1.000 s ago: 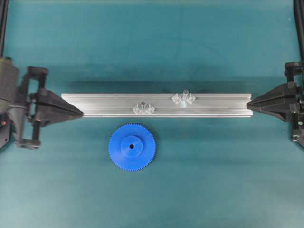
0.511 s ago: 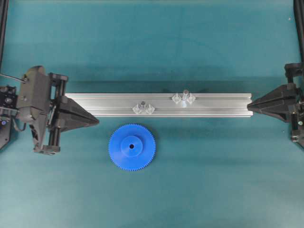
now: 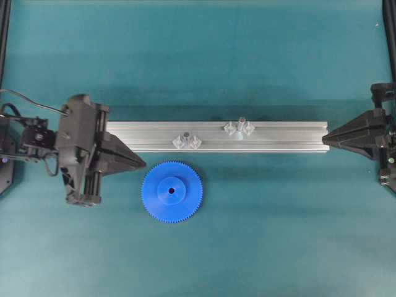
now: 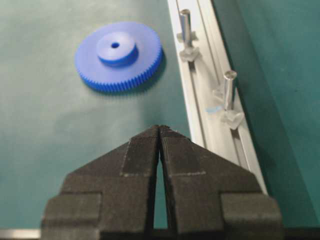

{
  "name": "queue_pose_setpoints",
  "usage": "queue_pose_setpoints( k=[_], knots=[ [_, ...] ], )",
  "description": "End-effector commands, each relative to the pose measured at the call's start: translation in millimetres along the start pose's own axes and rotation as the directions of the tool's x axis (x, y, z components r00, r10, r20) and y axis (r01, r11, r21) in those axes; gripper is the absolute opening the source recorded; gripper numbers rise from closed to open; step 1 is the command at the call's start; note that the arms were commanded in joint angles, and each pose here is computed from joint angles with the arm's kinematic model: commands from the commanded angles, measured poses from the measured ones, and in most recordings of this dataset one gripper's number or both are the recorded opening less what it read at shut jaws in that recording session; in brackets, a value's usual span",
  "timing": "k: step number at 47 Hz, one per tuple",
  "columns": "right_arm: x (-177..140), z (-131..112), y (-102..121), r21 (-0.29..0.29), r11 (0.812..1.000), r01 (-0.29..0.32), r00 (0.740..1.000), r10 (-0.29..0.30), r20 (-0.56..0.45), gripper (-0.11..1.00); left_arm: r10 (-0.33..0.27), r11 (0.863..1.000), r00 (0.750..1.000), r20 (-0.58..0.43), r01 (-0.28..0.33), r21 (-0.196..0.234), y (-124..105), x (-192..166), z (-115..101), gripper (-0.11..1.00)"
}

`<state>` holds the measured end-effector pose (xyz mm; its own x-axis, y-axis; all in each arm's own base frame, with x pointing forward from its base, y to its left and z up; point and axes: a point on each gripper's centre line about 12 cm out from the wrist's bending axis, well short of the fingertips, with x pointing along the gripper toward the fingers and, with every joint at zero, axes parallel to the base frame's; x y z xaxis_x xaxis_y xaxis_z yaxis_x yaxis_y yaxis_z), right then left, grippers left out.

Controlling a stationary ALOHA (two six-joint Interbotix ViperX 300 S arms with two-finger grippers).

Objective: Find the location of the shaft and insert the large gear.
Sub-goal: 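Move the left gripper right and over the large blue gear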

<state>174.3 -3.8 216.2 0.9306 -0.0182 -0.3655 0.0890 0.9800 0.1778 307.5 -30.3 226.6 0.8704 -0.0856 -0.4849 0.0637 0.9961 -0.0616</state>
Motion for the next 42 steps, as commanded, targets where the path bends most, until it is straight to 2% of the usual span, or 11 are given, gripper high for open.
queue_pose_setpoints(
  k=[1, 14, 23, 42],
  knots=[
    [0, 11, 0, 0.018, 1.000, 0.005, 1.000, -0.005, 0.028, 0.06, -0.011, 1.000, 1.000, 0.019, 0.011, 0.005, -4, 7, 12, 0.00],
    [-1, 11, -1, 0.034, 0.999, 0.010, 0.999, -0.011, 0.030, 0.06, -0.012, 1.000, 0.998, -0.056, 0.013, 0.011, -8, 36, 13, 0.00],
    [-1, 10, -1, 0.034, 0.999, 0.010, 1.000, -0.011, 0.029, 0.06, -0.003, 1.000, 0.987, -0.161, 0.005, 0.012, -8, 52, 7, 0.00],
    [-1, 10, -1, 0.028, 1.000, 0.012, 0.999, -0.013, 0.029, 0.06, 0.000, 1.000, 0.967, -0.254, 0.005, 0.018, -11, 74, 1, 0.00]
  ],
)
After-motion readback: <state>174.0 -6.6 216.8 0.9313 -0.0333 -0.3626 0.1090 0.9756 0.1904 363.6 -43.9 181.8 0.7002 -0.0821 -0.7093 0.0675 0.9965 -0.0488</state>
